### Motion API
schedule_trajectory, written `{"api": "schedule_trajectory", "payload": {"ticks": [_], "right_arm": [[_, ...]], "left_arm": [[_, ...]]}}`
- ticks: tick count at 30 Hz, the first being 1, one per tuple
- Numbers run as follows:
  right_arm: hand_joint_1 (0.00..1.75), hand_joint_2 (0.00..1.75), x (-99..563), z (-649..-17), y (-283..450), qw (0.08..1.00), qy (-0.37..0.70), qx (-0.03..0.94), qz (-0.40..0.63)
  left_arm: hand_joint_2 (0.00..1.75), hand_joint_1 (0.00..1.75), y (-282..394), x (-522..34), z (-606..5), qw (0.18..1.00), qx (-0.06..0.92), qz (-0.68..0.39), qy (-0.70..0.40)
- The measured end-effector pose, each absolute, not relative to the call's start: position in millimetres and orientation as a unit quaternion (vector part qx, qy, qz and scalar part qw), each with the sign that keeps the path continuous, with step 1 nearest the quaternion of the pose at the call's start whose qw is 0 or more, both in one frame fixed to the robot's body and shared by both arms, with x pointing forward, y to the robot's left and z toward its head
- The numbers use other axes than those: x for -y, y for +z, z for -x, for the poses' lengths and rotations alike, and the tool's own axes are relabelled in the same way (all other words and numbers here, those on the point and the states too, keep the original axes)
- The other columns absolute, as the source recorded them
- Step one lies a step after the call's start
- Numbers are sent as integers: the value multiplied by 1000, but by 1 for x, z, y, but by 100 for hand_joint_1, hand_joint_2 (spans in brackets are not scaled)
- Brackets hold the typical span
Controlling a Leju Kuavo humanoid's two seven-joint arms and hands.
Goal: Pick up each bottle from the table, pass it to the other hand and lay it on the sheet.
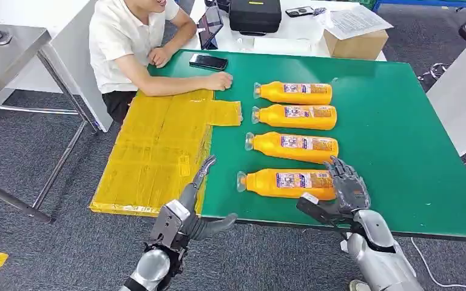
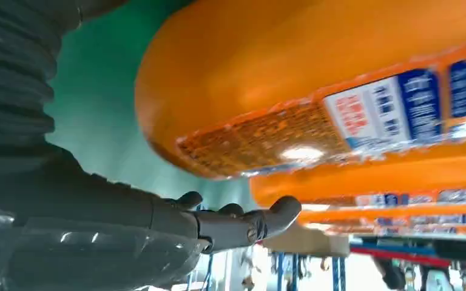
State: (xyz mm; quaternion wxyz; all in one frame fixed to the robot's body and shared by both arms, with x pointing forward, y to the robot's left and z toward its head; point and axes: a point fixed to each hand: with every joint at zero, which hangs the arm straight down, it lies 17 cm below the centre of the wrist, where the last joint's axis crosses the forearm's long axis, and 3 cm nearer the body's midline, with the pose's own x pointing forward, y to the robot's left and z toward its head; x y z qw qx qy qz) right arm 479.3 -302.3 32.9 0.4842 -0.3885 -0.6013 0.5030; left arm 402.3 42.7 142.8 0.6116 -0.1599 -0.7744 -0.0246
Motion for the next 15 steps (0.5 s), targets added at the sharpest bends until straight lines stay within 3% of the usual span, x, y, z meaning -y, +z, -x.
{"api": "schedule_trajectory", "payload": {"ticks": [15], "right_arm": [[0, 175, 284, -479, 27, 483, 515, 610, 360]], "left_arm": [[175, 0, 142, -40, -401, 614, 772, 162, -27]]}}
